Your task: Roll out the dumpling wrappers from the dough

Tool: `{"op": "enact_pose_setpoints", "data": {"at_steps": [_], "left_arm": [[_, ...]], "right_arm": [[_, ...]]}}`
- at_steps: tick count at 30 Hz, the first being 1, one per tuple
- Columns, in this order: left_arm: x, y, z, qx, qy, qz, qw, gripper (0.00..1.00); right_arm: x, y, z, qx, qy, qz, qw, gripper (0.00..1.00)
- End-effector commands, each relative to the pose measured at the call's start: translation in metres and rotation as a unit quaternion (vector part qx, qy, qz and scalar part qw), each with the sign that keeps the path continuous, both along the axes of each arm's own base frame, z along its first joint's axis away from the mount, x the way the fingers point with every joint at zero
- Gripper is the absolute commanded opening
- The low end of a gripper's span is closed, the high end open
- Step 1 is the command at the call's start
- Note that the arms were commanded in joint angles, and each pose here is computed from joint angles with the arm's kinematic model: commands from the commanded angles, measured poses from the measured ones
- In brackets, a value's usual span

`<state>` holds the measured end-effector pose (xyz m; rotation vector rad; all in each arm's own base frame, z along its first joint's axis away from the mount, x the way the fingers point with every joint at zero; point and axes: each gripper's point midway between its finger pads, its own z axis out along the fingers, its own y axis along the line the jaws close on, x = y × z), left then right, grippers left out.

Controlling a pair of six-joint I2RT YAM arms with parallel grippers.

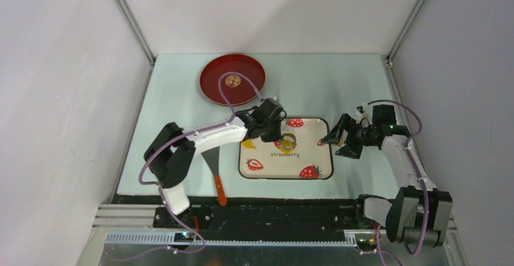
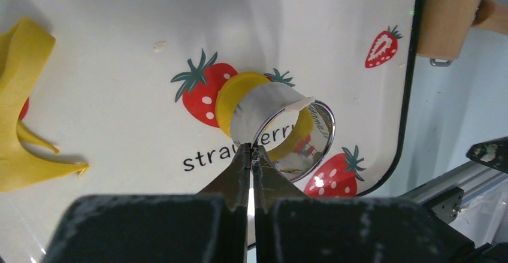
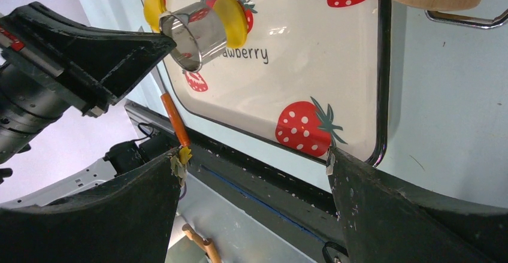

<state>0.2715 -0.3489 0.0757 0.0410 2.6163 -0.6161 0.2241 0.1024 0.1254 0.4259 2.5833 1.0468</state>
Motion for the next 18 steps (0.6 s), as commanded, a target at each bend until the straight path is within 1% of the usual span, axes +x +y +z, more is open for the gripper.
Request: {"op": "enact_pose_setpoints", "data": {"at_steps": [1,4,5,8,11,12,13,14,15,16,17,18], "left_arm": [[0.009,-0.002,0.047,-0.039,-0.047,-0.003,0.998,0.0],[0.013,0.01,0.06,-0.05,-0.057,0.006,0.997,0.0],[0.012,0.015,0.057,-0.047,-0.055,0.009,0.997,0.0],[0.019,0.042,0.066,-0.052,-0.066,0.029,0.996,0.0],[0.024,0.083,0.063,-0.048,-0.068,0.062,0.995,0.0],[0.023,0.091,0.063,-0.049,-0.068,0.063,0.995,0.0],[0.025,0.111,0.059,-0.047,-0.065,0.082,0.993,0.0],[0.024,0.119,0.058,-0.052,-0.061,0.083,0.993,0.0],[0.026,0.141,0.054,-0.051,-0.059,0.107,0.991,0.0],[0.026,0.15,0.052,-0.051,-0.057,0.11,0.991,0.0],[0.027,0.172,0.049,-0.052,-0.056,0.135,0.988,0.0],[0.025,0.184,0.042,-0.044,-0.054,0.14,0.988,0.0]], "right_arm": [[0.0,0.003,-0.001,-0.002,-0.007,0.012,1.0,0.92],[-0.001,0.006,-0.002,-0.004,-0.006,0.015,1.0,0.92],[-0.001,0.008,-0.002,-0.005,-0.004,0.017,1.0,0.92],[-0.001,0.013,-0.002,-0.006,-0.003,0.022,1.0,0.92],[-0.001,0.02,-0.003,-0.008,-0.002,0.028,1.0,0.92],[-0.001,0.024,-0.003,-0.008,-0.003,0.035,0.999,0.92],[-0.001,0.027,-0.004,-0.008,-0.001,0.037,0.999,0.92],[-0.003,0.031,-0.004,-0.008,-0.001,0.044,0.999,0.93],[-0.002,0.033,-0.004,-0.007,0.0,0.043,0.999,0.93],[-0.001,0.037,-0.004,-0.006,-0.001,0.047,0.999,0.92],[-0.001,0.039,-0.005,-0.006,0.0,0.049,0.999,0.92],[-0.001,0.042,-0.005,-0.006,0.001,0.053,0.999,0.92]]}}
